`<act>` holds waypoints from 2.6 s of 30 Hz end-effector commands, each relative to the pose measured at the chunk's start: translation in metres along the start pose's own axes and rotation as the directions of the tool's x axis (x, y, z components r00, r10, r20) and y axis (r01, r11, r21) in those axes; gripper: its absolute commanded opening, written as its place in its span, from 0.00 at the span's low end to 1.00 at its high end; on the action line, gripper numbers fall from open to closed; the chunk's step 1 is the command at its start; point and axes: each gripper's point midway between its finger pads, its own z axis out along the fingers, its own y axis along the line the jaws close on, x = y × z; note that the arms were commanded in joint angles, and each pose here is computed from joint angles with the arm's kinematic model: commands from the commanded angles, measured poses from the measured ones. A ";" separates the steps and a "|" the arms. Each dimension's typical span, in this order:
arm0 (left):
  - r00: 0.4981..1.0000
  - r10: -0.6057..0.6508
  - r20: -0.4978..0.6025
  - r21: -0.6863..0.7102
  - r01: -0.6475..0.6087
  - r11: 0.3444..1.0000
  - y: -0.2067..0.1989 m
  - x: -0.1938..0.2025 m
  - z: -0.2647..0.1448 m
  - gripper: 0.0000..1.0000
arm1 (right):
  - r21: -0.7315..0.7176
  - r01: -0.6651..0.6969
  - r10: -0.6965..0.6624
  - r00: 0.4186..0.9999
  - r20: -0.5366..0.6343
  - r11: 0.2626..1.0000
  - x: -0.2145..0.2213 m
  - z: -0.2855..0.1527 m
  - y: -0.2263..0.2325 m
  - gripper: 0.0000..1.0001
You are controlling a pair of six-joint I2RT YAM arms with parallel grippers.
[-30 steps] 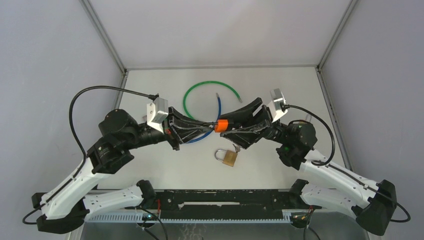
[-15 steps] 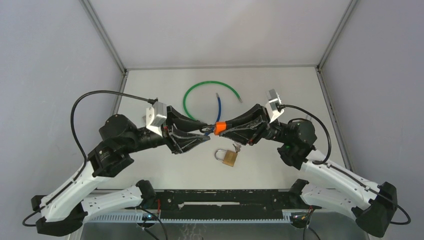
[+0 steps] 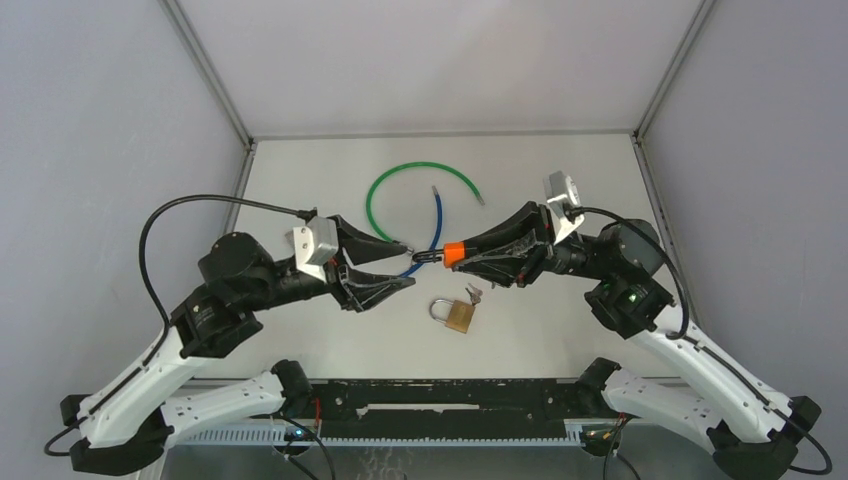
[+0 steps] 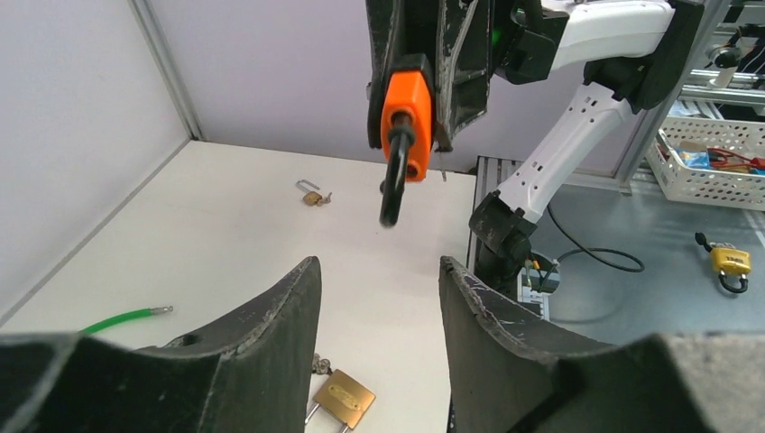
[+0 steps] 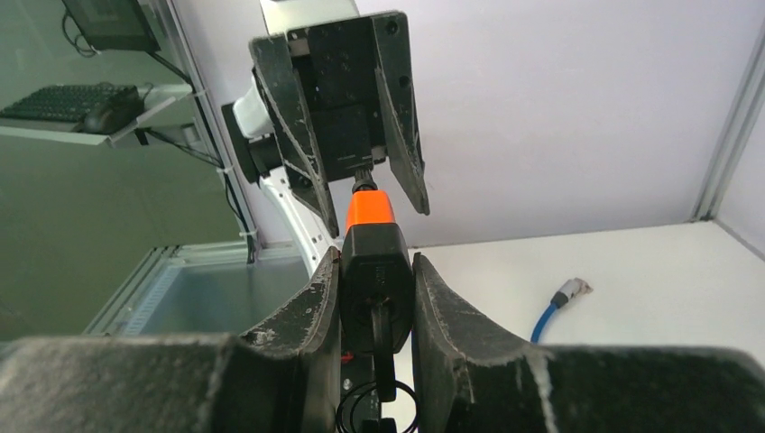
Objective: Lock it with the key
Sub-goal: Lock the lock.
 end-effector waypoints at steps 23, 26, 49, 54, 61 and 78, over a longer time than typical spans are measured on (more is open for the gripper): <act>0.993 -0.114 0.022 0.116 0.111 0.987 -0.018 -0.001 0.024 0.00 | -0.018 0.063 -0.063 0.998 0.021 0.998 -0.014 0.007 0.009 0.00; 0.988 -0.152 0.037 0.122 0.147 0.982 -0.019 0.001 0.030 0.00 | -0.021 0.067 -0.067 0.997 0.034 0.998 -0.015 0.011 0.008 0.00; 0.946 -0.293 0.140 0.109 0.279 0.954 -0.016 -0.023 0.073 0.00 | 0.091 -0.030 0.026 0.998 0.054 0.995 0.006 0.023 -0.027 0.00; 0.940 -0.312 0.136 0.067 0.305 0.950 -0.007 -0.030 0.083 0.00 | 0.126 -0.047 0.041 0.998 0.049 0.991 0.018 0.025 -0.038 0.00; 0.960 -0.239 0.146 0.066 0.232 0.971 -0.001 -0.063 0.088 0.00 | 0.191 -0.075 0.069 0.997 0.038 0.979 0.049 0.022 -0.061 0.00; 0.986 -0.140 -0.092 0.298 0.161 0.941 -0.072 -0.020 0.098 0.00 | 0.113 -0.017 0.009 0.997 0.074 0.993 0.044 0.054 -0.069 0.00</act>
